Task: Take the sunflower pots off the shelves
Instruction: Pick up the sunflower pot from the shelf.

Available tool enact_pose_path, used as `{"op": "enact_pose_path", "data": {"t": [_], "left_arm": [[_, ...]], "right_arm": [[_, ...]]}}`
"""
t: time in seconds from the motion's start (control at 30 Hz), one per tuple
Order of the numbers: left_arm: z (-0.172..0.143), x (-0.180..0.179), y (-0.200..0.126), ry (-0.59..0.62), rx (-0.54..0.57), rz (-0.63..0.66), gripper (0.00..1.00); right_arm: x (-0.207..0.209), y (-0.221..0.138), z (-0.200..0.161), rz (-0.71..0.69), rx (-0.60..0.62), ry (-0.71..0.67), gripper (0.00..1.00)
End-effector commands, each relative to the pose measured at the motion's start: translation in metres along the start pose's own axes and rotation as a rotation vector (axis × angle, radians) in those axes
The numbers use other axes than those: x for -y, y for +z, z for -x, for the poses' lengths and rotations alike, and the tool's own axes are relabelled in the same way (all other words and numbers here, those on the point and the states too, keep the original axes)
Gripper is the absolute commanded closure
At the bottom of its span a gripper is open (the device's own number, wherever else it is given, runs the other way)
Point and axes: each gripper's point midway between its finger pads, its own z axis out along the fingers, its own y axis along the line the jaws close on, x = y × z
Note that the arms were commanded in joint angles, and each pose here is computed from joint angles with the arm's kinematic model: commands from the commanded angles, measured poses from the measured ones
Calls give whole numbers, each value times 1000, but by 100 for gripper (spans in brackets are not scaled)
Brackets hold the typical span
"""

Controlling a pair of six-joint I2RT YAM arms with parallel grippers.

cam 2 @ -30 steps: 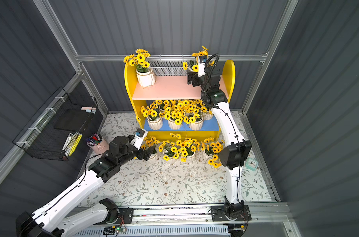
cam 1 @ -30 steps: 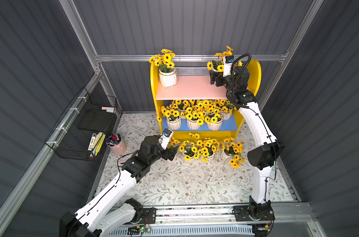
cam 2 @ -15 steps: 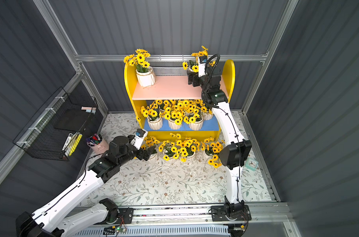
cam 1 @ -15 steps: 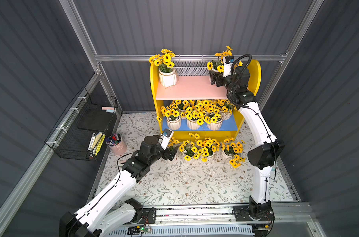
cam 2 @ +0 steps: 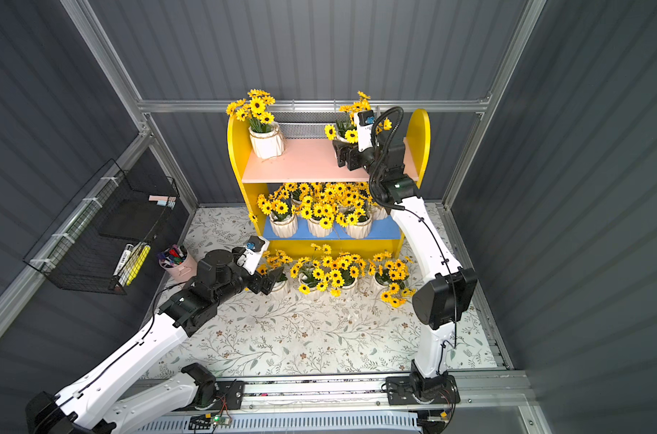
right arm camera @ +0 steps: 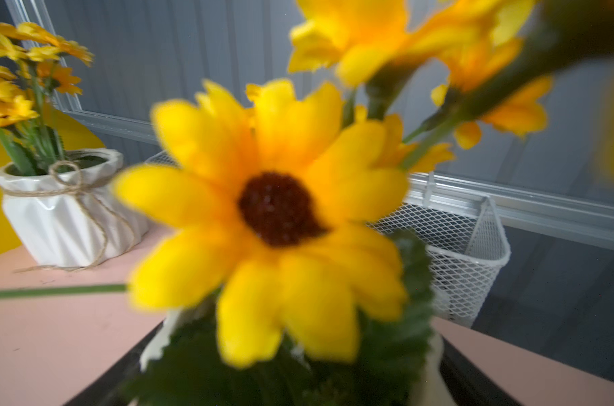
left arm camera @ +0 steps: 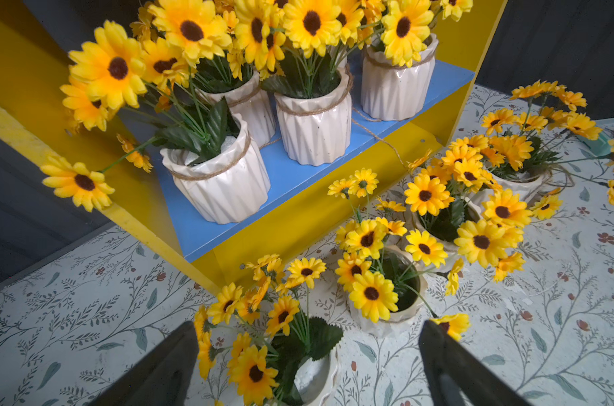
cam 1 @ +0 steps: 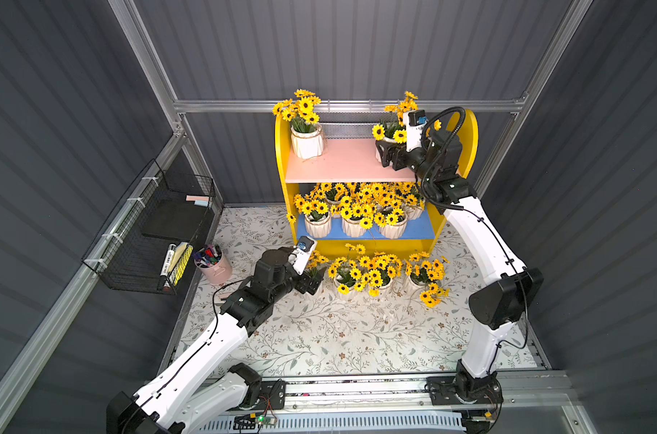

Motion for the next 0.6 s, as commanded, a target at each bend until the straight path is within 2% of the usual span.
{"op": "enact_pose_path", "data": {"t": [0.0,0.13,0.27,0.37,0.57], "left_arm": [[2,1,-7,24,6,-5,1],[7,-2,-10,27,21,6,1],[18,-21,-16,45,86,112,1],[19,-37,-21,62,67,178,1],[27,-53,-23,79,47,228,1]], "right_arm": [[-3,-28,71,-7,213,-45,100],[-5,-37,78,-8,232,-51,100],[-16,-46,85,12,249,-60,100],[-31,-54,87,38,252,-84,100],[-51,-78,92,75,271,-106,100]]}}
